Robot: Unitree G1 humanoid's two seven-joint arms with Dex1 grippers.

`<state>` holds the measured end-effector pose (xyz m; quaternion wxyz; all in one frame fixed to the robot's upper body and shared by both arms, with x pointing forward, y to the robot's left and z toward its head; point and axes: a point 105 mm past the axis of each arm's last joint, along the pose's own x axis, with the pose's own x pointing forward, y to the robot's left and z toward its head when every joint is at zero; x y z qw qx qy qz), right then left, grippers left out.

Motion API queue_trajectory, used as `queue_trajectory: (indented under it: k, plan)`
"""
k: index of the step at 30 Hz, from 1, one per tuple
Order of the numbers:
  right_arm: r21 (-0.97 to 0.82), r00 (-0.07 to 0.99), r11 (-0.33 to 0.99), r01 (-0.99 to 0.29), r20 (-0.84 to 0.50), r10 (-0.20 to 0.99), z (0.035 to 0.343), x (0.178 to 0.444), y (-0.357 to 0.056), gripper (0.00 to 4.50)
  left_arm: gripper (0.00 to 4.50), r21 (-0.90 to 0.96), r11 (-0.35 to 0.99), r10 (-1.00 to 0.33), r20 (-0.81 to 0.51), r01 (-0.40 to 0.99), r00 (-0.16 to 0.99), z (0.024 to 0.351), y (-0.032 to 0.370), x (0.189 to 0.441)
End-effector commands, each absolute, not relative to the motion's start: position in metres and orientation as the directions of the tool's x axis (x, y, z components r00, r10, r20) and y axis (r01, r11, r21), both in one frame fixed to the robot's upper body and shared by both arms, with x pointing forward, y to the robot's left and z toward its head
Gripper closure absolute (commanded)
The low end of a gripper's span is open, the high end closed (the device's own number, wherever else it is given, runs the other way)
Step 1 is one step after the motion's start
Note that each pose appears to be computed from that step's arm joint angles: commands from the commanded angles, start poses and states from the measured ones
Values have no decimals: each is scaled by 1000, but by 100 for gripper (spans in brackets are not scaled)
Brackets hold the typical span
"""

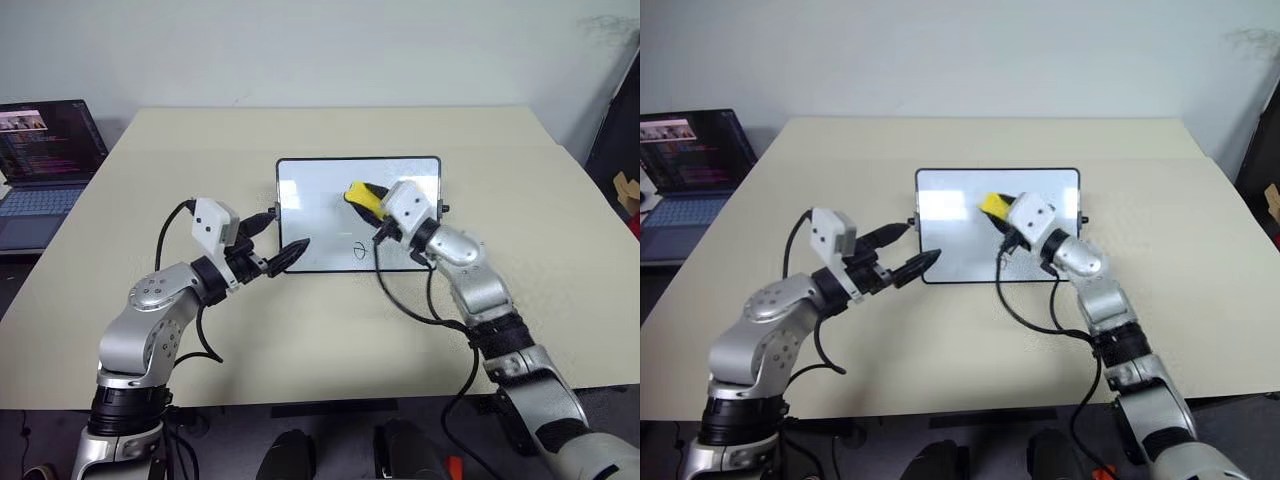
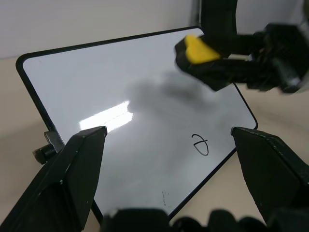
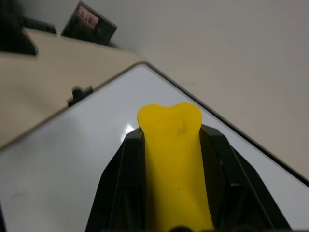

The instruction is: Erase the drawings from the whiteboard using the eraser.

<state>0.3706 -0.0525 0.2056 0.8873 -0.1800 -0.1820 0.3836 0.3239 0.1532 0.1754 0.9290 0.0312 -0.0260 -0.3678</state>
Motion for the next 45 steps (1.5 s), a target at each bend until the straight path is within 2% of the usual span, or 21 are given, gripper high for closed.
queue_trajectory:
  k: [1,6,9,14,18,21,25,31,41,45]
  plan:
    - [-291,616,648,-703,207,760,219,345,-69,333,0,102,747,-664,58,657,745,182,161,322]
    - [-175,617,609,-774,9,787,177,304,-96,333,0,107,743,-666,19,661,746,169,163,315]
    - [-196,617,591,-782,-114,779,151,284,-110,333,0,119,739,-667,-4,663,745,163,166,314]
    - [-314,656,582,-750,-238,716,122,264,-131,333,0,132,732,-670,-35,668,742,154,168,315]
    - [-470,691,541,-697,-240,681,114,264,-132,333,0,144,722,-675,-66,677,735,145,167,314]
    - [-585,708,494,-644,-209,675,112,268,-126,333,0,147,711,-684,-82,688,725,139,165,311]
    - [-640,710,512,-573,-76,700,127,282,-103,333,0,136,709,-690,-73,692,721,140,162,311]
    - [-693,695,513,-507,23,718,150,324,-71,333,0,150,696,-700,-73,702,710,144,161,313]
    - [-739,701,503,-448,59,710,164,379,-52,333,0,177,678,-715,-65,713,696,153,160,317]
    - [-725,710,490,-485,1,704,141,387,-48,333,0,178,675,-717,-68,716,694,153,160,316]
